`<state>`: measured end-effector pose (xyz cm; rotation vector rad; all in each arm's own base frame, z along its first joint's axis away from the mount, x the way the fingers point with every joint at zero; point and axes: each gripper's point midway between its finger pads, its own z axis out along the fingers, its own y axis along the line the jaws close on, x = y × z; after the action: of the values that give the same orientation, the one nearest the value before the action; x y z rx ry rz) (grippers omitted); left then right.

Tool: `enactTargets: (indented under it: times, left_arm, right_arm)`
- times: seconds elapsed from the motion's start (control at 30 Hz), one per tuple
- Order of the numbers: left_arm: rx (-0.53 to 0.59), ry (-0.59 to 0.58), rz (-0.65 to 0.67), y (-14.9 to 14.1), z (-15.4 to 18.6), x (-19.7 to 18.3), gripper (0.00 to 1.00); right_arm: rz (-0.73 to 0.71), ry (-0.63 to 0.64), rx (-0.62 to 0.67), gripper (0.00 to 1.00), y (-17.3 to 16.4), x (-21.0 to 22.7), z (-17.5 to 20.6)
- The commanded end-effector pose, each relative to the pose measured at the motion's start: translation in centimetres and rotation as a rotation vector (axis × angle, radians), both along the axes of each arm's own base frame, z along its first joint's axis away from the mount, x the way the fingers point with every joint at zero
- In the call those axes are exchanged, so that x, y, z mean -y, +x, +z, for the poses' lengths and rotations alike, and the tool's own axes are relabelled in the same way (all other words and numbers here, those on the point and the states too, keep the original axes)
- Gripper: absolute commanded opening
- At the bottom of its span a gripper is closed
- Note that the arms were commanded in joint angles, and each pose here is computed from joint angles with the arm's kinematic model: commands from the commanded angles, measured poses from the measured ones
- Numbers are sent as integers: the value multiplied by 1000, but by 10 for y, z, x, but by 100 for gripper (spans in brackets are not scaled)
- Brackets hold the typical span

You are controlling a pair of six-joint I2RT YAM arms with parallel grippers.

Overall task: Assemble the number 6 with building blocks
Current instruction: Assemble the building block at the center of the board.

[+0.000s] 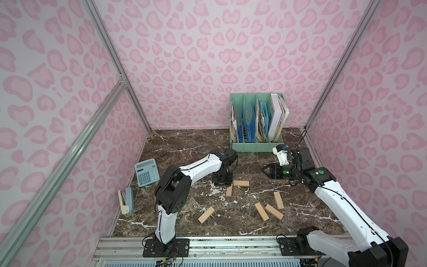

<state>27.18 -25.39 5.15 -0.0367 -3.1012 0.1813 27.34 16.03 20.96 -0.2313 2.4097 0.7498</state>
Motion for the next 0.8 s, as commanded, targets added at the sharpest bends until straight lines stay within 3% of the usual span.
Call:
enactTargets:
  times: [0.0,0.27,0.77]
  left_arm:
    - [-20,-8,-32,-15,-8,6,41]
    - [-26,-11,-34,-22,-25,19,41]
    - [-27,24,-74,-27,-18,9,40]
  right_arm:
    - [-9,-2,3,44,0,1,0]
    - [-10,5,1,43,2,0,1]
    - [-13,-1,-3,43,-4,3,0]
